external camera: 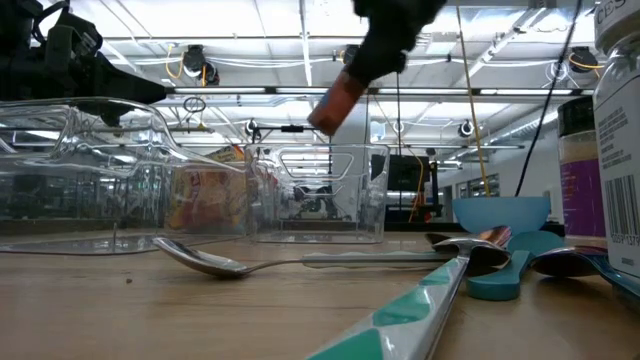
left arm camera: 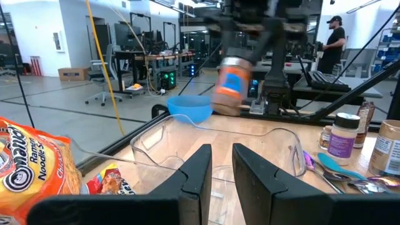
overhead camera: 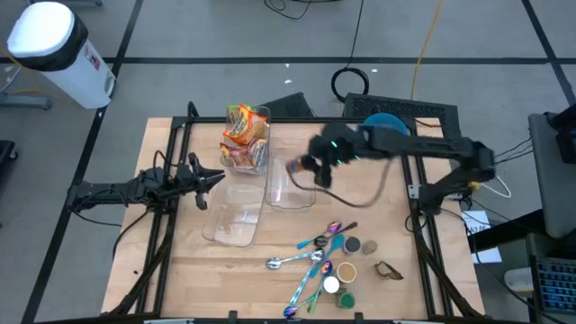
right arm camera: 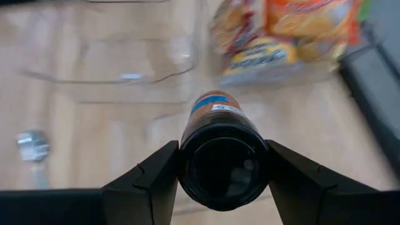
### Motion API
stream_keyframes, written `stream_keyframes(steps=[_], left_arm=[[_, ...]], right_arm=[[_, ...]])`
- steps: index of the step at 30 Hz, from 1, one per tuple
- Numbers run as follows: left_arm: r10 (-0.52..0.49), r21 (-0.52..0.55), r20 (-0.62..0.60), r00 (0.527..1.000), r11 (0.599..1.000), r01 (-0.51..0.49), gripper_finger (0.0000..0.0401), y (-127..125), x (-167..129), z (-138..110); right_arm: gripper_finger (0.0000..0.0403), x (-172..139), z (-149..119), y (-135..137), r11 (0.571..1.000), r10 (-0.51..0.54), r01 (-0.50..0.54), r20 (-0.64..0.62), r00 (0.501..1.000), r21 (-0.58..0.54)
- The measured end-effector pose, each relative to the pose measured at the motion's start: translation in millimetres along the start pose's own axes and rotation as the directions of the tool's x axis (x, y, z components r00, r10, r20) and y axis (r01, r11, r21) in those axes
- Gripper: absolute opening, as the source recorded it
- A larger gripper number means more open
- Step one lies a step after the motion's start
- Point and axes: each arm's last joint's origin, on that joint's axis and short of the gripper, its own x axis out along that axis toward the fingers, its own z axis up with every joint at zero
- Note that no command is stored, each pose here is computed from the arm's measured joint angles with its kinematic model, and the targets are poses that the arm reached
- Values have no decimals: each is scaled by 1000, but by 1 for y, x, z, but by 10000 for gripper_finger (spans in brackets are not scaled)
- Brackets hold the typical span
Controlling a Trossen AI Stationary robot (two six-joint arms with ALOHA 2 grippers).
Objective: Pick & Place Food Item
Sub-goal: Put the orange spice bottle into the middle transparent bin
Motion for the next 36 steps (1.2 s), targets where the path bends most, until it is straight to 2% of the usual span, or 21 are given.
stream_keyframes(steps=[4, 9, 20, 29, 36], left_arm=[[0, 0, 0, 1000, 1000, 0, 70, 0, 0, 0], [0, 0, 0, 1000, 1000, 0, 70, 0, 0, 0], [0, 0, 0, 1000, 1000, 0, 70, 0, 0, 0], [0, 0, 0, 1000, 1000, 0, 70, 0, 0, 0], [0, 0, 0, 1000, 1000, 0, 70, 0, 0, 0]], right_arm=[[194, 16, 34, -25, 995, -50, 44, -71, 996, -86], [194, 51, 50, -51, 989, -77, 55, -167, 983, -137], [194, 126, 26, -67, 989, -68, 19, -333, 941, -148], [195, 151, 14, -68, 988, -59, 1, -379, 923, -152], [249, 153, 20, -64, 982, -64, 1, -327, 943, -189]])
